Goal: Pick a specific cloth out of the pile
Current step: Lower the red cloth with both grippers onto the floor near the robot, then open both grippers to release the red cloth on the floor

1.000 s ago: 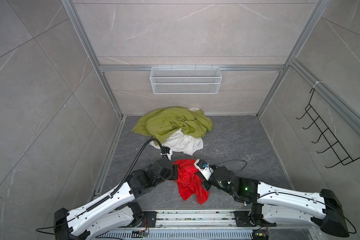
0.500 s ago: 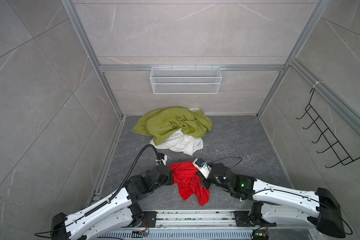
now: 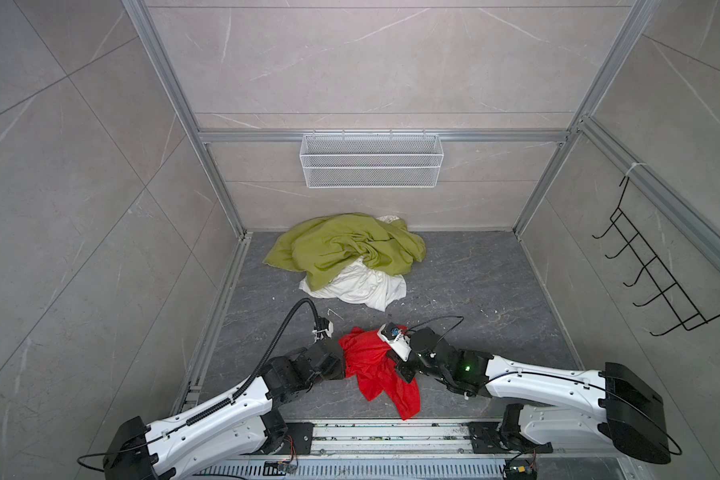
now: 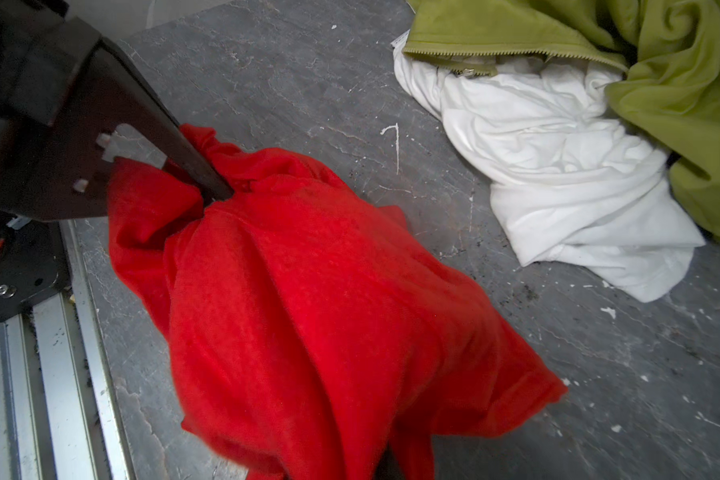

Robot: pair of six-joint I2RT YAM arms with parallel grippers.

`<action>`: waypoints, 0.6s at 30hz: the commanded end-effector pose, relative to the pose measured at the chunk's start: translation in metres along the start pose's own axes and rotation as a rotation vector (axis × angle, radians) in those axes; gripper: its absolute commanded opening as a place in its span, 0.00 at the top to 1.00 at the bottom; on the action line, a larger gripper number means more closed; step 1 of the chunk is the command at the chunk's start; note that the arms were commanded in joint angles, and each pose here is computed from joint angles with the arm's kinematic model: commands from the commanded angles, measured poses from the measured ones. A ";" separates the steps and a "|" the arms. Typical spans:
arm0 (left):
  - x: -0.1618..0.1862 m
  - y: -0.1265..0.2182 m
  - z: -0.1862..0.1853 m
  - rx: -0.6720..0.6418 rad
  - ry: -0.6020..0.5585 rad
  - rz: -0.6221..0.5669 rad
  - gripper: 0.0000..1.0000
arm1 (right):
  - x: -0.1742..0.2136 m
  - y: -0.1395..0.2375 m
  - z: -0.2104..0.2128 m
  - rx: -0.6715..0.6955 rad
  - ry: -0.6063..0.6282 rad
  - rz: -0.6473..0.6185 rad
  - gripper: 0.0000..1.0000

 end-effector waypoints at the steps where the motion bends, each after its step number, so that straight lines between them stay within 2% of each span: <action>1: 0.015 -0.007 0.014 -0.058 0.014 0.033 1.00 | -0.002 -0.006 -0.007 0.015 -0.042 -0.038 1.00; 14: 0.040 -0.024 0.026 -0.103 0.008 0.104 1.00 | 0.029 -0.024 -0.023 0.057 -0.094 -0.011 1.00; 18: 0.049 -0.028 0.030 -0.113 0.007 0.124 1.00 | 0.041 -0.029 -0.030 0.089 -0.103 0.007 0.93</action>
Point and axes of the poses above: each gripper's point midway between its finger pads, its own y axis back along the fingers, its own z axis along the line the jaws close on, x = y × z, the point moved 1 cm from there along y, back along the fingers, and after that the axes turned 14 degrees about -y, right-handed, at the moved point
